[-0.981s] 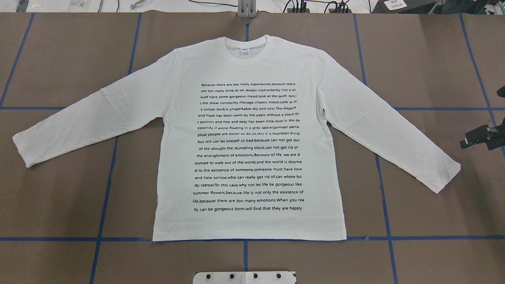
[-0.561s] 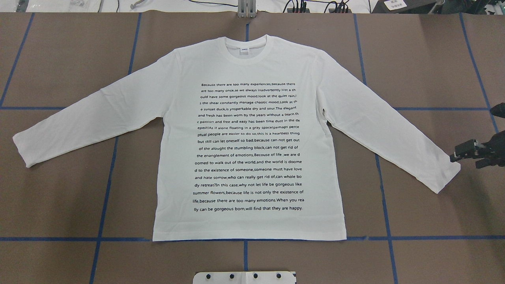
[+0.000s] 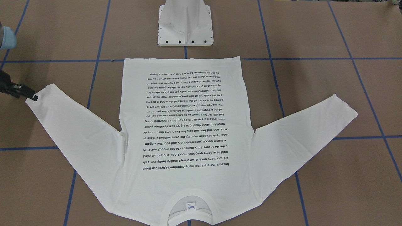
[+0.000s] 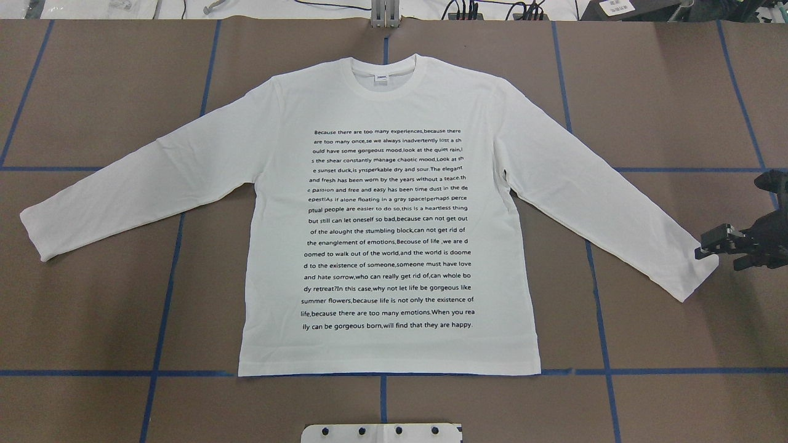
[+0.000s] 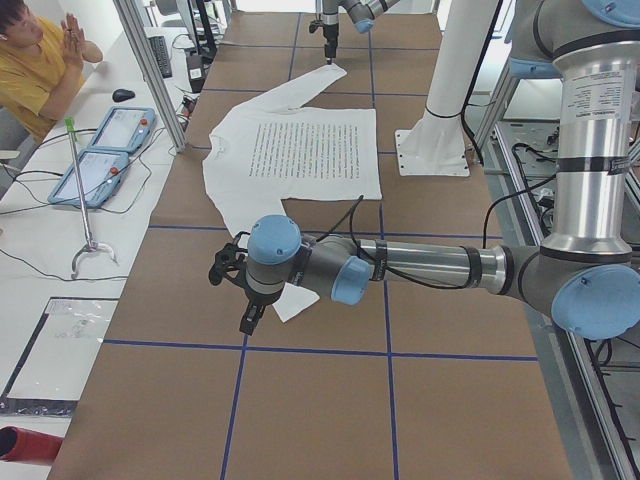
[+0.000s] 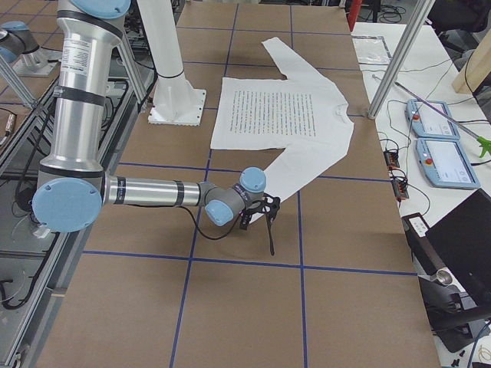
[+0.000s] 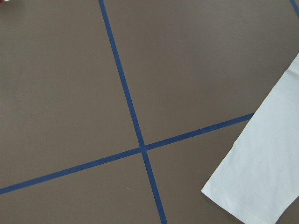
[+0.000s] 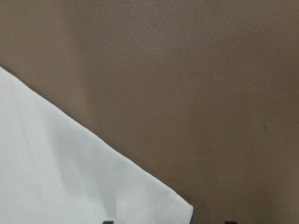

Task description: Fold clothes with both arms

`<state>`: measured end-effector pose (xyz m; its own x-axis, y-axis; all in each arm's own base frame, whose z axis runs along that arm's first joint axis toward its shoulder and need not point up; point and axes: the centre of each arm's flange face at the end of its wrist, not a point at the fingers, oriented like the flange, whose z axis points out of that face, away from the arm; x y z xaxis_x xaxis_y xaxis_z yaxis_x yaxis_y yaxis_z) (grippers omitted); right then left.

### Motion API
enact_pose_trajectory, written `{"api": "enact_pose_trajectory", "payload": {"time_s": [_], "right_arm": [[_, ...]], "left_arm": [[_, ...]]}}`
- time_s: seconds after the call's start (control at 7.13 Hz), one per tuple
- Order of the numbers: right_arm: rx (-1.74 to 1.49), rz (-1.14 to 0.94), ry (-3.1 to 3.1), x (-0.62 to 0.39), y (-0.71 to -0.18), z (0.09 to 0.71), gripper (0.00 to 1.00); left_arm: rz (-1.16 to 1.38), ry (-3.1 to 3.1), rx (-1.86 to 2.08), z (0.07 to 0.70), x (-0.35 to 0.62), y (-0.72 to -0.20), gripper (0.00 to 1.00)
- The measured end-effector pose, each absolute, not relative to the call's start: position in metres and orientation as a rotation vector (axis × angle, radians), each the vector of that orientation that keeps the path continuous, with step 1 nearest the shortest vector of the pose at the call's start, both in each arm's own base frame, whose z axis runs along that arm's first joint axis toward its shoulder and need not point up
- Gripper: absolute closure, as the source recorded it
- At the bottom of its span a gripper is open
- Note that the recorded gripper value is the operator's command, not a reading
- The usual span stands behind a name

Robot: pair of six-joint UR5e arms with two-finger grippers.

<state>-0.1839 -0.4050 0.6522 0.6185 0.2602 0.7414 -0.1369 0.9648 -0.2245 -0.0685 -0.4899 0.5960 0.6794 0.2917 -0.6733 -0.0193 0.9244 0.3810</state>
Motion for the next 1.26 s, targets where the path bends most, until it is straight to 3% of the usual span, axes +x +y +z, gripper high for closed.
{"api": "enact_pose_trajectory", "payload": {"time_s": [0.14, 0.28, 0.84, 1.26], "right_arm": [[-0.155, 0.231, -0.873, -0.184, -0.405, 0.654, 0.88], [-0.158, 0.234, -0.873, -0.186, -0.407, 0.654, 1.00], [-0.169, 0.233, -0.929, -0.191, -0.421, 0.630, 1.00], [-0.173, 0.241, -1.069, -0.174, -0.448, 0.511, 1.00]], "left_arm": [[0.180, 0.809, 0.361, 0.596, -0.069, -0.490, 0.00], [0.181, 0.809, 0.362, 0.596, -0.069, -0.490, 0.00], [0.185, 0.808, 0.372, 0.591, -0.069, -0.490, 0.00], [0.185, 0.808, 0.373, 0.590, -0.069, -0.489, 0.00]]}}
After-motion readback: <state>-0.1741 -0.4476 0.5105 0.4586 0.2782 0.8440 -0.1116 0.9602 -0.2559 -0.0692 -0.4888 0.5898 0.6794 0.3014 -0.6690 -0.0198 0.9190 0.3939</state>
